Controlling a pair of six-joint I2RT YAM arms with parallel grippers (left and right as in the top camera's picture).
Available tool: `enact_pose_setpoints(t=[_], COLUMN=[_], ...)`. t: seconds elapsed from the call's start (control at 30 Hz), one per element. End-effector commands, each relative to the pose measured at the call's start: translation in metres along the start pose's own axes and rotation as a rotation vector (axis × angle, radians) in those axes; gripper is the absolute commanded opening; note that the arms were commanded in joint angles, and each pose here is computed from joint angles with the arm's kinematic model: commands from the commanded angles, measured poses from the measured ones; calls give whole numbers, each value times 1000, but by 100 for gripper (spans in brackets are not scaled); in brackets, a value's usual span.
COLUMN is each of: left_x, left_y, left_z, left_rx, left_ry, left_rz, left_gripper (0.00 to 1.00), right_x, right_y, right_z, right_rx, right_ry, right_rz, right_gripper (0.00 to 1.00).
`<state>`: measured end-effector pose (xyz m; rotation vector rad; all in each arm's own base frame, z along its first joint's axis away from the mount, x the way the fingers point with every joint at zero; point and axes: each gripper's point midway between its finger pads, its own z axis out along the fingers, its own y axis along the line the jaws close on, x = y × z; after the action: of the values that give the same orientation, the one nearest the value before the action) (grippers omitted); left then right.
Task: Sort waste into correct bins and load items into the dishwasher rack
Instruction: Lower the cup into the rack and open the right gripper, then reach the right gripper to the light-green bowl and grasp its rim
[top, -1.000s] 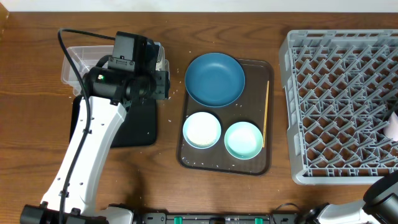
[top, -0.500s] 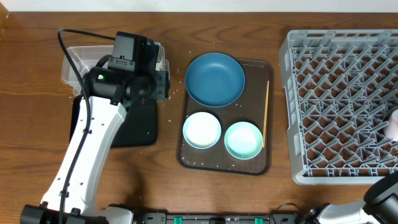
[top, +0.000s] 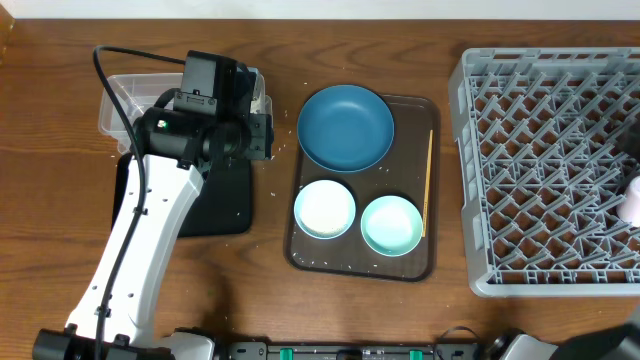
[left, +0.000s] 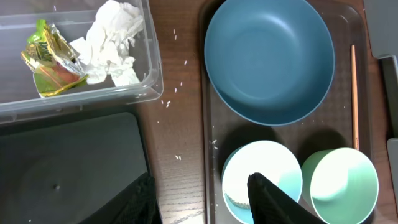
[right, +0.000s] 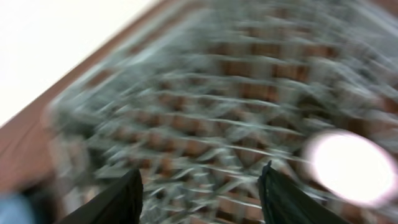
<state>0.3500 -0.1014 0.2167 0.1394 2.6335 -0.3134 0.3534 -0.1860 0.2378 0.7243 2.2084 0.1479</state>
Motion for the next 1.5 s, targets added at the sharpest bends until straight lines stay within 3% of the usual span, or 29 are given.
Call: enact_pose_setpoints(t=[0.0,0.07,0.33,0.6,0.83,0.97,1.2,1.47], left_x=[1,1,1,1,1,1,1,1], left_y=[1,1,2,1,2,2,2,2], left_z=[2,2,2,2,2,2,2,2], left_rx=[-7,-7,-8,-7,-9,-10,-10,-11], left_ry=[9,9,9,9,9,8,8,9], left_rz=[8,7,7,8,7,7,7,7], left_gripper=[51,57,59,59,59,59,59,59], right_x=[15,34,118,202,273,303,325,342], right_y=[66,96,178,218,215,202,174,164], right_z=[-4,-1,16,37,47,46,49,57], right_rx=[-201,-260,-379,-388,-324,-273,-133,-66], right_ry=[32,85,299,504,733,863,986,1036], right_rz=[-206,-283,-530,-704,-774,-798,-795,-779], right_gripper=[59,57,59,57,57,51,40,34])
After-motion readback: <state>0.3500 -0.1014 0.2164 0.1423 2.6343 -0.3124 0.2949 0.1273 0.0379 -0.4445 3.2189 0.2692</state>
